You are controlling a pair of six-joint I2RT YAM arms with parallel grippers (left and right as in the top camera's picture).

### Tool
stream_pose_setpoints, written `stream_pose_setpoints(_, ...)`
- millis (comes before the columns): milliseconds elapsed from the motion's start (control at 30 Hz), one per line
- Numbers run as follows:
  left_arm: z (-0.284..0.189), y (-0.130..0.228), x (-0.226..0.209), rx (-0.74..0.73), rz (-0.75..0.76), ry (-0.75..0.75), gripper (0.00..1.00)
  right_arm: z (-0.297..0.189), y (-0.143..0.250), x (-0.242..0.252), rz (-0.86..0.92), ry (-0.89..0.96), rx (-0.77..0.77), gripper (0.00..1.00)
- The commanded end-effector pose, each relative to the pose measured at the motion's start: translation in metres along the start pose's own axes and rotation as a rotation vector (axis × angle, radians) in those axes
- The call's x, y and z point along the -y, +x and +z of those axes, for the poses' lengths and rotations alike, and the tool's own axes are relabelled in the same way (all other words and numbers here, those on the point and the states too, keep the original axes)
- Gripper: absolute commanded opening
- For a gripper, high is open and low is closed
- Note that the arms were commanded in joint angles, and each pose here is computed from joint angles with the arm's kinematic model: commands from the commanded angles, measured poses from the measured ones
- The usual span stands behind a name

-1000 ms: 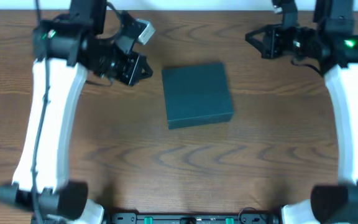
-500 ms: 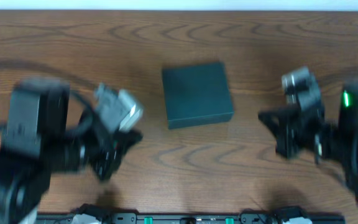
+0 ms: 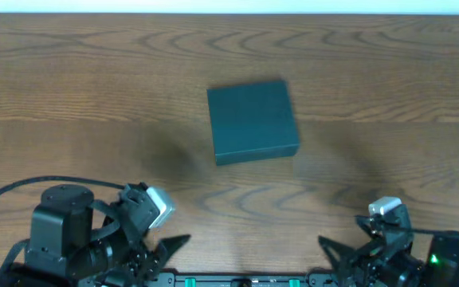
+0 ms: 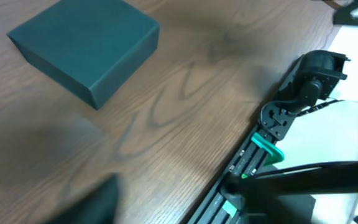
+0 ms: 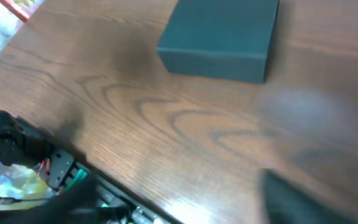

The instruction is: Pack container

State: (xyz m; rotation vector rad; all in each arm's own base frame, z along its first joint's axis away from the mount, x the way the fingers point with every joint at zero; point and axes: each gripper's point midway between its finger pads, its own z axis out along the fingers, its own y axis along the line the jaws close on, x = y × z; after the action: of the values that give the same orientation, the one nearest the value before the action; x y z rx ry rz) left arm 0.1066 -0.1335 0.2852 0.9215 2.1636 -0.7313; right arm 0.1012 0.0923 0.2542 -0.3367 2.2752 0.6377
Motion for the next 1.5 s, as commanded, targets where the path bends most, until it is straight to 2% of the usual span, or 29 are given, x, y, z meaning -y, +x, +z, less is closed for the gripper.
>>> stream_pose_setpoints(0, 0.003, 0.002, 0.000, -0.011, -0.030, 0.012, 0.95, 0.004, 0.008, -0.004, 0.096, -0.032, -0.032, 0.99)
stream_pose_setpoints(433, 0.003, 0.004, 0.000, -0.018, -0.034, 0.013, 0.95, 0.004, 0.008, -0.004, 0.096, -0.032, -0.033, 0.99)
stream_pose_setpoints(567, 0.002, 0.006, -0.012, -0.030, -0.020, -0.064, 0.95, 0.004, 0.008, -0.004, 0.096, -0.032, -0.033, 0.99)
stream_pose_setpoints(667, -0.006, -0.008, -0.027, 0.064, 0.008, -0.163, 0.95, 0.004, 0.008, -0.004, 0.096, -0.032, -0.033, 0.99)
stream_pose_setpoints(767, -0.020, -0.023, -0.052, 0.225, 0.045, -0.331, 0.95, 0.004, 0.008, -0.004, 0.096, -0.032, -0.032, 0.99)
stream_pose_setpoints(900, -0.020, -0.003, -0.085, 0.299, 0.031, -0.520, 0.95, 0.004, 0.008, -0.004, 0.096, -0.032, -0.032, 0.99)
stream_pose_setpoints(1167, -0.014, 0.060, -0.168, 0.475, -0.342, -0.890, 0.95, 0.004, 0.008, -0.004, 0.096, -0.032, -0.033, 0.99)
stream_pose_setpoints(1467, 0.013, 0.109, -0.208, 0.541, -0.478, -0.996, 0.95, 0.004, 0.008, -0.004, 0.096, -0.032, -0.033, 0.99)
